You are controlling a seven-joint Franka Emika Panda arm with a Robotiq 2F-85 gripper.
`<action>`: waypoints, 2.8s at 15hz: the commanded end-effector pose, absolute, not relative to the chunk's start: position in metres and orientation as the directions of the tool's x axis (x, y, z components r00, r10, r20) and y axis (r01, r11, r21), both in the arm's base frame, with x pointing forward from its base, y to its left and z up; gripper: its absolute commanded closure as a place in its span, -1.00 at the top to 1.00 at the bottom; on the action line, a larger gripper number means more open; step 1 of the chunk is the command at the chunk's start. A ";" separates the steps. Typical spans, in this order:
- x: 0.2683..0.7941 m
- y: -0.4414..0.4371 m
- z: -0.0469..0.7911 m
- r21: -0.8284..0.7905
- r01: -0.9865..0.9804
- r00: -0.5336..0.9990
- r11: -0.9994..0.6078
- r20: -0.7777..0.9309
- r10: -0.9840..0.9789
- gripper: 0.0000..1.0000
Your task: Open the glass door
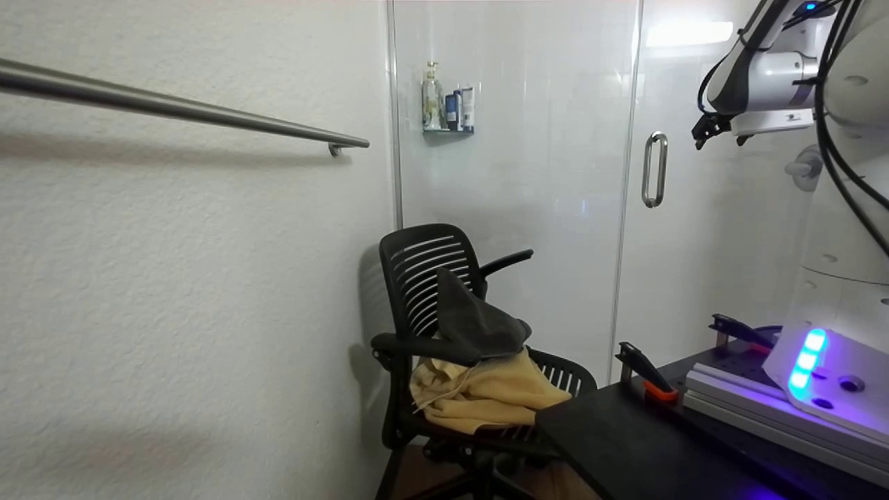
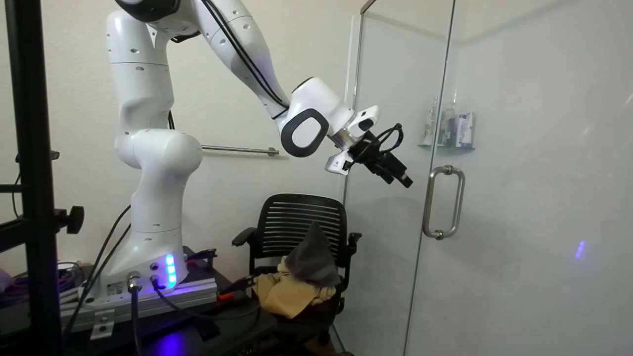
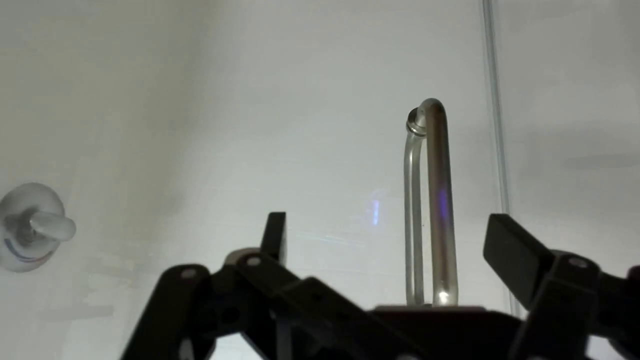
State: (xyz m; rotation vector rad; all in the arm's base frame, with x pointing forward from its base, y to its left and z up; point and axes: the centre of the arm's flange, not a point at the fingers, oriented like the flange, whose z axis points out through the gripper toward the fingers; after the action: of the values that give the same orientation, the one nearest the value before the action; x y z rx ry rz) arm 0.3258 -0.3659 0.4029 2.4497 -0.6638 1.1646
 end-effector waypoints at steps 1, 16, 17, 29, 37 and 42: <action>0.342 -0.385 0.378 0.110 -0.570 0.512 -0.814 0.822 -0.248 1.00; 0.374 -0.392 0.409 0.039 -0.566 0.556 -0.823 0.756 -0.346 1.00; 0.377 -0.397 0.403 0.033 -0.564 0.559 -0.825 0.750 -0.352 1.00; 0.433 -0.439 0.388 0.039 -0.513 0.604 -0.858 0.727 -0.328 1.00; 0.448 -0.426 0.383 -0.071 -0.440 0.657 -0.895 0.654 -0.375 1.00; 0.458 -0.429 0.376 -0.080 -0.432 0.633 -0.898 0.683 -0.365 1.00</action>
State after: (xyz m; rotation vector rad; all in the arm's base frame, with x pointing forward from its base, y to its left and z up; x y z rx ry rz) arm 0.4541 -0.4290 0.3835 2.7839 -0.6774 1.0881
